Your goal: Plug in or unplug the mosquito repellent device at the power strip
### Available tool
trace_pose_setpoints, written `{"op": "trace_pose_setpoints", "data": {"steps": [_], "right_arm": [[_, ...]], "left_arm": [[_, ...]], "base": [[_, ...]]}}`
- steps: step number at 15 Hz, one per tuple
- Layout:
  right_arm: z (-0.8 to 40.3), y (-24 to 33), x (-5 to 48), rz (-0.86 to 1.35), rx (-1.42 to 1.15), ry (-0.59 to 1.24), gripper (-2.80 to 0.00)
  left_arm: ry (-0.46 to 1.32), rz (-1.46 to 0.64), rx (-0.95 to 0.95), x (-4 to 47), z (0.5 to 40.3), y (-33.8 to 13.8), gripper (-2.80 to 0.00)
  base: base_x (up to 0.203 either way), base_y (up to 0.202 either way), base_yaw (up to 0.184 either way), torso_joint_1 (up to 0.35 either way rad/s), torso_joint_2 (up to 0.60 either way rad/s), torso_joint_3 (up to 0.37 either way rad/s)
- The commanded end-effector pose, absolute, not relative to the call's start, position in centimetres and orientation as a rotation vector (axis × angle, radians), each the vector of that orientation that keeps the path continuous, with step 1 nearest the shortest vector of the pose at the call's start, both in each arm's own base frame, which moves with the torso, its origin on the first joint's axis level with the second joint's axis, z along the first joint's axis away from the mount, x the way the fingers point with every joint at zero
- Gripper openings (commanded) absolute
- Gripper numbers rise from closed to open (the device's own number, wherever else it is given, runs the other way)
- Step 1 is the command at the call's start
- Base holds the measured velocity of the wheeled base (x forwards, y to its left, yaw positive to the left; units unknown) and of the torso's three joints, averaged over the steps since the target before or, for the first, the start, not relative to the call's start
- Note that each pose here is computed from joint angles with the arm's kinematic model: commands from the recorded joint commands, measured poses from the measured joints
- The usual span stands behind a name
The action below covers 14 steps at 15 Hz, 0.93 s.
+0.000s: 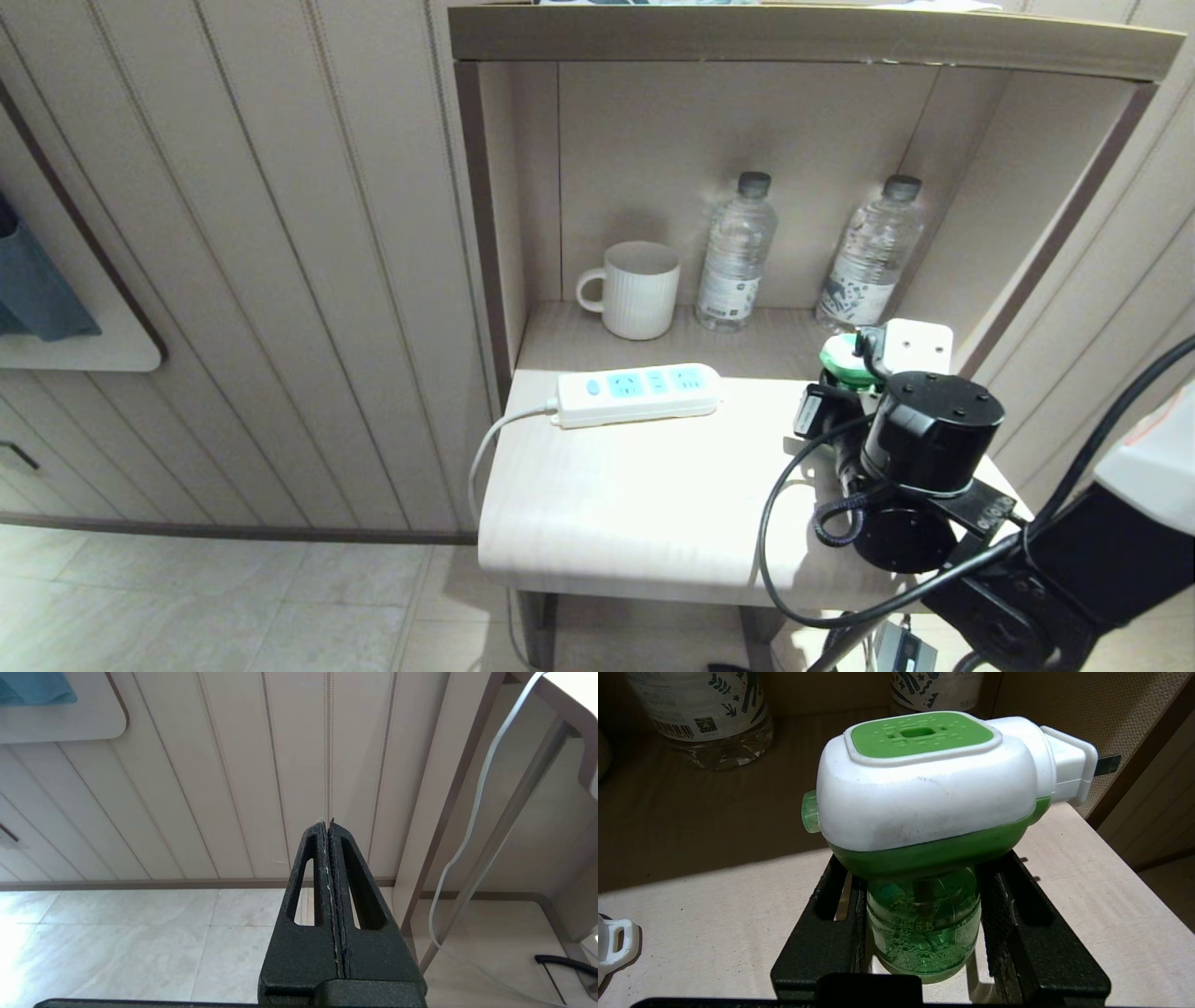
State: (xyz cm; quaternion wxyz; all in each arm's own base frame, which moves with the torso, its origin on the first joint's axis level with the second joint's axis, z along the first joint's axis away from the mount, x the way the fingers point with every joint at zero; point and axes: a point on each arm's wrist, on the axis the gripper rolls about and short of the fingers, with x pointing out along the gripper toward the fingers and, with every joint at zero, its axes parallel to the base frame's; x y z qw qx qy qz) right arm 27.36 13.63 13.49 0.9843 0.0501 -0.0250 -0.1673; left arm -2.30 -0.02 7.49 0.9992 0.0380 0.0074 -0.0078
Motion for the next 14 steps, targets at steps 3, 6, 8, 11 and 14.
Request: {"op": "trace_pose_setpoints", "data": {"steps": [3,6,8,11,14], "right_arm": [[13.47,13.60,27.11,-0.338,0.103,-0.052,-2.80],[13.26,13.76,26.83,-0.330,0.100,-0.045,-2.80],[13.35,13.63,26.92,-0.336,0.100,-0.048,-2.80],[13.64,13.48,27.14,-0.367,0.089,-0.054,0.00],[13.64,13.56,27.14,-0.366,0.088,-0.055,0.00]], "left_arm": [[0.015,-0.016,0.077,-2.30,7.49,-0.02,-2.80],[0.015,-0.016,0.077,-2.30,7.49,-0.02,-2.80],[0.015,-0.016,0.077,-2.30,7.49,-0.02,-2.80],[0.015,-0.016,0.077,-2.30,7.49,-0.02,-2.80],[0.015,-0.016,0.075,-2.30,7.49,-0.02,-2.80]], "base": [[0.000,0.000,0.000,0.000,0.00,0.000],[0.000,0.000,0.000,0.000,0.00,0.000],[0.000,0.000,0.000,0.000,0.00,0.000],[0.000,0.000,0.000,0.000,0.00,0.000],[0.000,0.000,0.000,0.000,0.00,0.000]]}}
